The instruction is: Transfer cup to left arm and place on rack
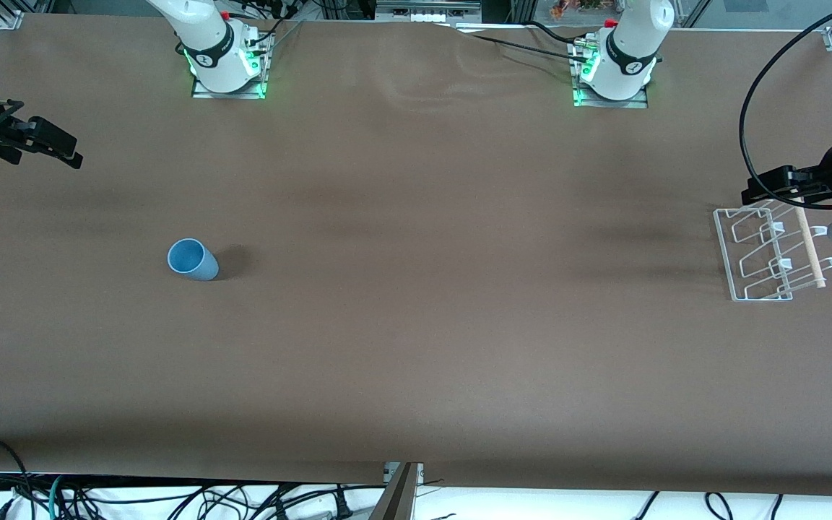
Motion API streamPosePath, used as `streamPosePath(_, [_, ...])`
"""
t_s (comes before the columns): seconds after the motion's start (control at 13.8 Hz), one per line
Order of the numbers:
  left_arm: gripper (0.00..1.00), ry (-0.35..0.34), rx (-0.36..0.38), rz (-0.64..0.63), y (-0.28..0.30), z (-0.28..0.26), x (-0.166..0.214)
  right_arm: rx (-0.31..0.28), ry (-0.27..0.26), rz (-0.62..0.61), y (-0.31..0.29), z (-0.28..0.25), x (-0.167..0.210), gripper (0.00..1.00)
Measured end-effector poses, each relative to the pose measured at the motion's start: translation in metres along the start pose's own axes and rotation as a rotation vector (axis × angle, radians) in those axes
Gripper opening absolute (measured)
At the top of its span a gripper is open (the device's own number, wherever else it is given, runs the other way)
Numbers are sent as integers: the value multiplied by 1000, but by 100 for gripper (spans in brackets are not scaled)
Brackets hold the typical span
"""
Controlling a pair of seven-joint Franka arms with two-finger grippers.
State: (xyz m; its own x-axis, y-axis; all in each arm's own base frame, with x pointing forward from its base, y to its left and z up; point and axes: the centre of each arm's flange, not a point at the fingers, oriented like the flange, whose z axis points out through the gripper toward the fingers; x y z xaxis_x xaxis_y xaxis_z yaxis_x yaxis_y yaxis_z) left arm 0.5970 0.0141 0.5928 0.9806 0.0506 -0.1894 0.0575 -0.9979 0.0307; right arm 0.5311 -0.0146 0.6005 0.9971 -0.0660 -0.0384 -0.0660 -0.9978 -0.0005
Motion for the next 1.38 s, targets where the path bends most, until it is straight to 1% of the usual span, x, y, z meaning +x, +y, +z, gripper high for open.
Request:
streamPosePath(0.51, [100, 0, 0, 0, 0, 0, 0, 0, -1, 0, 0, 0, 0, 100])
streamPosePath(0.87, [100, 0, 0, 0, 0, 0, 0, -2, -13, -2, -1, 4, 1, 100])
streamPosePath(1.02, [100, 0, 0, 0, 0, 0, 0, -5, -41, -15, -9, 17, 7, 100])
streamPosePath(1.23, [100, 0, 0, 0, 0, 0, 0, -13, -116, -47, -28, 59, 25, 100])
streamPosePath(1.38, [100, 0, 0, 0, 0, 0, 0, -20, -155, -68, -40, 84, 35, 100])
